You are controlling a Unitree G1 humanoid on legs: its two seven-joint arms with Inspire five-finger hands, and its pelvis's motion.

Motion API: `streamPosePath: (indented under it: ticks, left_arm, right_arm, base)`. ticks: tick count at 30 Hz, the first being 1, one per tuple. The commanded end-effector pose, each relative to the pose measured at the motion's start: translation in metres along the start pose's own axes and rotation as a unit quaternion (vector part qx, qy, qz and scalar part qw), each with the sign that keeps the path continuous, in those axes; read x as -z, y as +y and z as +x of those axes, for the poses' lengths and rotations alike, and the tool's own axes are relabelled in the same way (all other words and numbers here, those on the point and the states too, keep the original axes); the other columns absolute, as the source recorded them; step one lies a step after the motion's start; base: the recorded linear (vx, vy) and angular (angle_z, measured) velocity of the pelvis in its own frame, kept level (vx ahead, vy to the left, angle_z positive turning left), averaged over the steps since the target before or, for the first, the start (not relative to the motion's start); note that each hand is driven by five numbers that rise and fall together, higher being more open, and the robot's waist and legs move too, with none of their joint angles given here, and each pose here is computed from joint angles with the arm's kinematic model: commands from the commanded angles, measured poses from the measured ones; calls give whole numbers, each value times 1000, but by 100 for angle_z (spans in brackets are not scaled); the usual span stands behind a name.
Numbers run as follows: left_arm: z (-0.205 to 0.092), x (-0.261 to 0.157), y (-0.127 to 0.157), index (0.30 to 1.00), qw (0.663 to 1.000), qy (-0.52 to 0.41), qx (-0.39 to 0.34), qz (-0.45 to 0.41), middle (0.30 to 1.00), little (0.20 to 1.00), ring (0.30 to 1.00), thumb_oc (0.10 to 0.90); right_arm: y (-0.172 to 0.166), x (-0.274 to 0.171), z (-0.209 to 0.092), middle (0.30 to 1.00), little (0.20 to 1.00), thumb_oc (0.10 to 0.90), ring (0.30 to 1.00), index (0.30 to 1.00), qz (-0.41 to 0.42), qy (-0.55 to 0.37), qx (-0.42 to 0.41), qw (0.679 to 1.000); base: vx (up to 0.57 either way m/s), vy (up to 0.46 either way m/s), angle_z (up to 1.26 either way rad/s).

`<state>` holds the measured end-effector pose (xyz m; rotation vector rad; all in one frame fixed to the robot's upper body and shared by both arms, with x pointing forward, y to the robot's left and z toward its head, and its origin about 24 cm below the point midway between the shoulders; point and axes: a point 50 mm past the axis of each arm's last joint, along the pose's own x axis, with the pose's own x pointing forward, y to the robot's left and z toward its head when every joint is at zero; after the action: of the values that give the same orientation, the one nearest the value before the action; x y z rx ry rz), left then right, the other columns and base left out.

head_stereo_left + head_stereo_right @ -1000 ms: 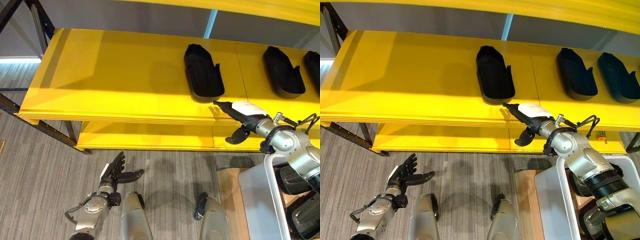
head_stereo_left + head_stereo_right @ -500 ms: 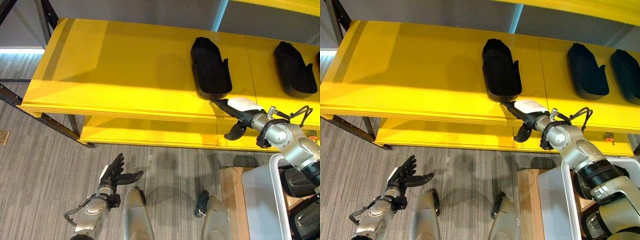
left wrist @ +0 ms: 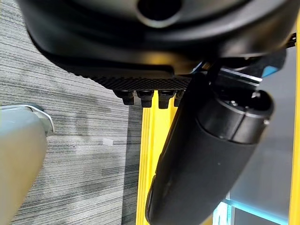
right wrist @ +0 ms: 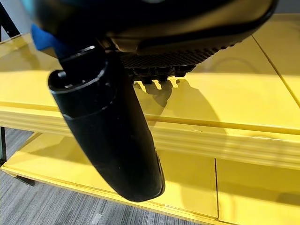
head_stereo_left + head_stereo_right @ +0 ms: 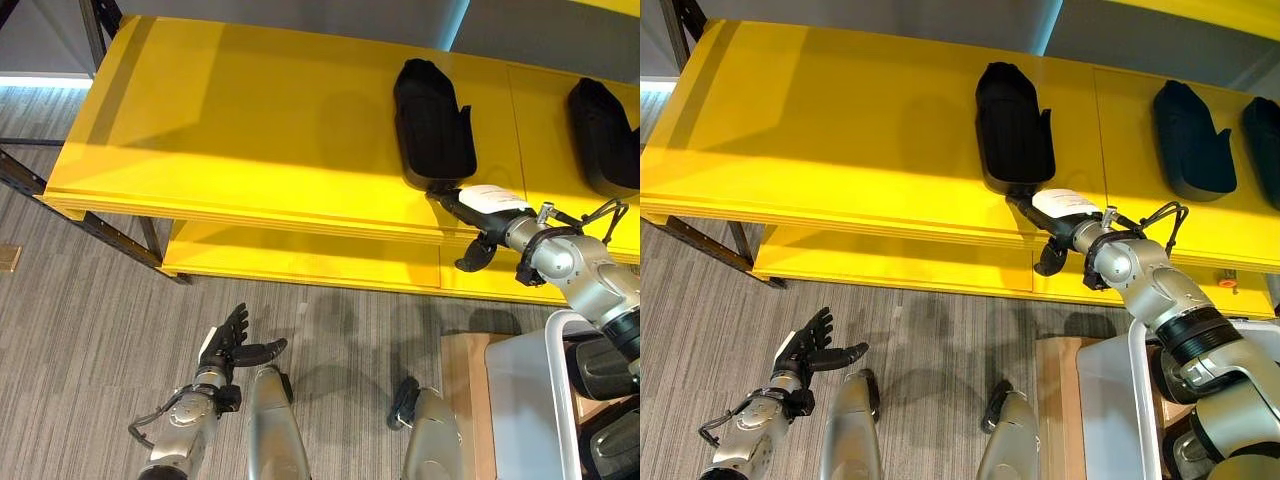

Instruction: Move parts from the plastic box to the shelf.

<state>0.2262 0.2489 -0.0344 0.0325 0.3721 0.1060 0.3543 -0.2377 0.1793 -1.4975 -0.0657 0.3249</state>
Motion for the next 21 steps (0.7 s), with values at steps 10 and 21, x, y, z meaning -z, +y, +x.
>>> streamPosePath:
  ticks: [10, 21]
  left_arm:
    - [3, -38, -1, 1000, 995, -95, 10, 11, 1000, 1000, 1000, 900]
    - [1, -40, 4, 1000, 995, -99, 2, 14, 1000, 1000, 1000, 900]
  right_arm:
    - [-59, -3, 5, 1000, 1000, 900, 1000, 1000, -31, 9, 98, 995]
    - [-70, -14, 9, 1000, 1000, 900, 1000, 1000, -42, -5, 110, 993]
  base:
    - [0, 0, 0]
    - [1, 1, 0]
